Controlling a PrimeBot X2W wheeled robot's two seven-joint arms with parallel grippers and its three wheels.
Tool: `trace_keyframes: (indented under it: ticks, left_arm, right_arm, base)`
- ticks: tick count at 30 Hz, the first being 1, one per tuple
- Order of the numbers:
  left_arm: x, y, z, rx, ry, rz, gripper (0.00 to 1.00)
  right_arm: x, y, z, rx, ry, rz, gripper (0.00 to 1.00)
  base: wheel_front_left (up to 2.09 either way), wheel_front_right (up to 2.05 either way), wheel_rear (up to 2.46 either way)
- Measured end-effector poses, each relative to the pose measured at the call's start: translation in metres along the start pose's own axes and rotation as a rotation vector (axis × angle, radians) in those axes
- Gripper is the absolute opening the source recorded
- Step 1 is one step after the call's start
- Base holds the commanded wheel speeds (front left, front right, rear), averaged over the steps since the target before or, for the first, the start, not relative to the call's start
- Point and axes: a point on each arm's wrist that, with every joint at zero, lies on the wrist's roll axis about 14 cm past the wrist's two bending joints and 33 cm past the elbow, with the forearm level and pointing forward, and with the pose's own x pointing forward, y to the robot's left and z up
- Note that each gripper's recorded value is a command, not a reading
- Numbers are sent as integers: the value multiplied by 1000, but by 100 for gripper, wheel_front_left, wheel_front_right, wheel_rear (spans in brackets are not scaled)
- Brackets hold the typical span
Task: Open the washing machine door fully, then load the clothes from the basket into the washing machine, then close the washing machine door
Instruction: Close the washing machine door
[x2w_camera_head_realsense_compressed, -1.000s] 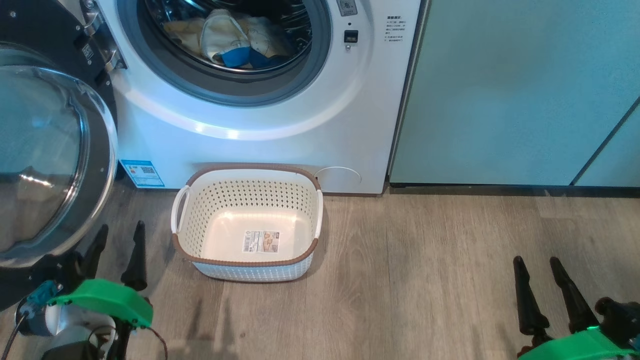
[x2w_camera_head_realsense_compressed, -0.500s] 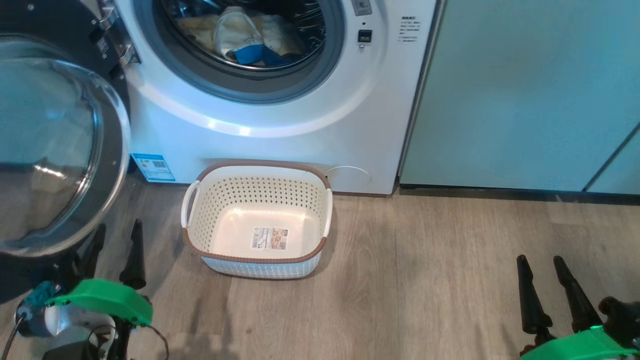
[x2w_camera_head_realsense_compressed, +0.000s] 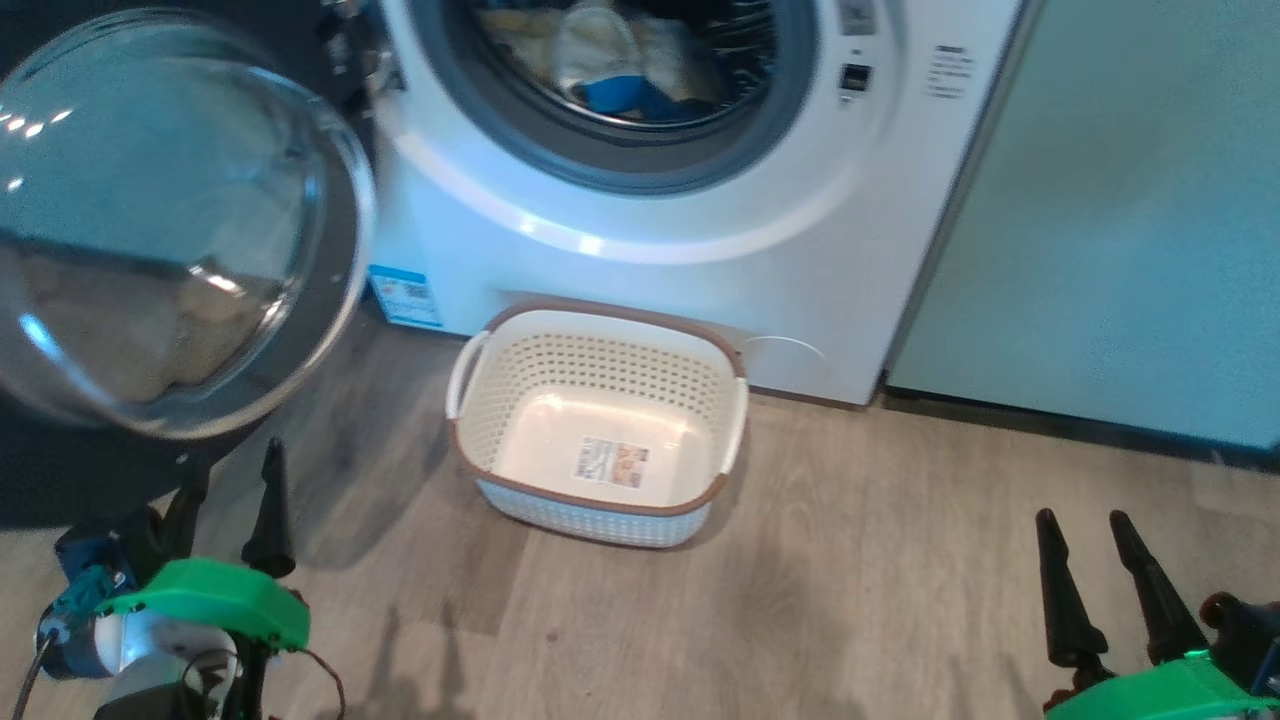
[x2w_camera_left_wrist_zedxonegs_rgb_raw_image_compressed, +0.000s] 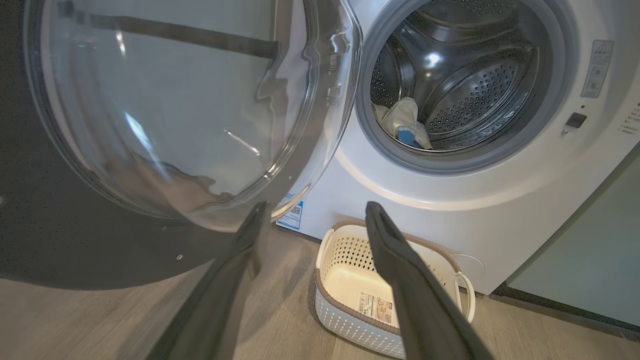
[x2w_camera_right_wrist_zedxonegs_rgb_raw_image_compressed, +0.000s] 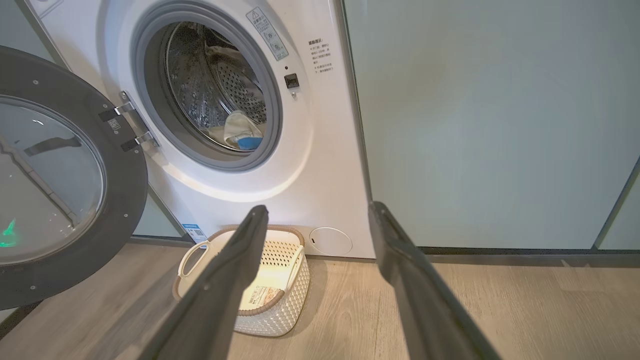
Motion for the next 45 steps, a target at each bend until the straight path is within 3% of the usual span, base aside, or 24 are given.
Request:
trace_keyframes:
  ticks: [26,45]
  left_arm:
    - [-98,110,18,-1,-50,359,100]
    - [-140,138,26,-13,-78,496,100]
  right_arm:
    - [44,118,-32,-6,96,384,100]
    - [54,163,-51,-6,149,525,100]
  base:
    - [0,0,0]
    - [0,0,0]
